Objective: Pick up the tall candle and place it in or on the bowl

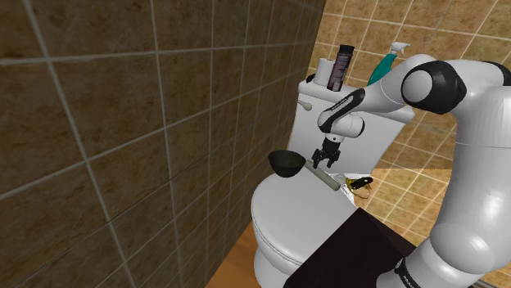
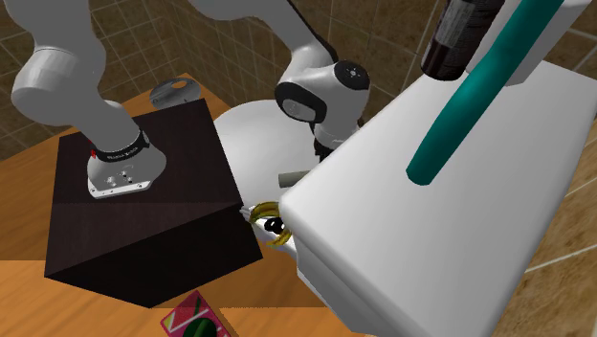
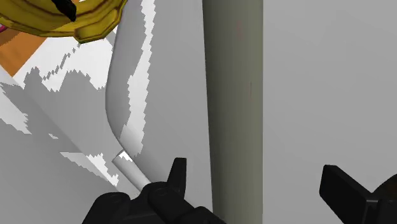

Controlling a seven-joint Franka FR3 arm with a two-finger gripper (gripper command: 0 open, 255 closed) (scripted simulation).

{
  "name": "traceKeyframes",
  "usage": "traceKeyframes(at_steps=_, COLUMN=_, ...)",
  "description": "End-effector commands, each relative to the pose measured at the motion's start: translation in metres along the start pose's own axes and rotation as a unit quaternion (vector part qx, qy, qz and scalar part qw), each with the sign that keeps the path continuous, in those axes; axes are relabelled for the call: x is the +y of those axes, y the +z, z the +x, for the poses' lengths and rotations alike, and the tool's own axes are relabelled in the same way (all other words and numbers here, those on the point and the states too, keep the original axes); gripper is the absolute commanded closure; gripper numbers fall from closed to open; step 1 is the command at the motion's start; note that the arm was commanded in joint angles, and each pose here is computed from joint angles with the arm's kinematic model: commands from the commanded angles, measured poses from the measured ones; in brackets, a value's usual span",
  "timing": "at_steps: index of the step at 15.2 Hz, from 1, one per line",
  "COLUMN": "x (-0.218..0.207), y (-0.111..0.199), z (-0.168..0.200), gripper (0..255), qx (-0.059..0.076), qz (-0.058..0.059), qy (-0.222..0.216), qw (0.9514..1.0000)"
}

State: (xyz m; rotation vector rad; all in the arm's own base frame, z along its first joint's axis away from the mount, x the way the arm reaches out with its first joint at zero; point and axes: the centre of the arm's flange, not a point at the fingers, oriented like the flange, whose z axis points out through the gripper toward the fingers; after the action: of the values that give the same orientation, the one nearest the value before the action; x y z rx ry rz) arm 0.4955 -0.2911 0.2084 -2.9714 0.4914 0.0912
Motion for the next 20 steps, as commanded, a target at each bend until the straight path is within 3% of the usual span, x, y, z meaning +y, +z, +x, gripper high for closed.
traceKeyframes(at_steps=1, x=0.006, y=0.010, z=0.006, gripper=0, qx=0.001, qz=0.003, qy=0.003, qw=1.0000)
traceKeyframes(at_steps=7, x=0.006, y=0.045, z=0.006, gripper=0, qx=0.001, qz=0.003, qy=0.003, qw=1.0000)
traceKeyframes(at_steps=15, x=0.006, y=0.045, z=0.006, gripper=0, qx=0.001, qz=0.003, qy=0.003, qw=1.0000)
traceKeyframes(at_steps=16, x=0.006, y=0.045, z=0.006, gripper=255, qx=0.001, qz=0.003, qy=0.003, qw=1.0000)
traceKeyframes(at_steps=20, x=0.006, y=0.045, z=0.006, gripper=255, qx=0.001, qz=0.003, qy=0.003, qw=1.0000)
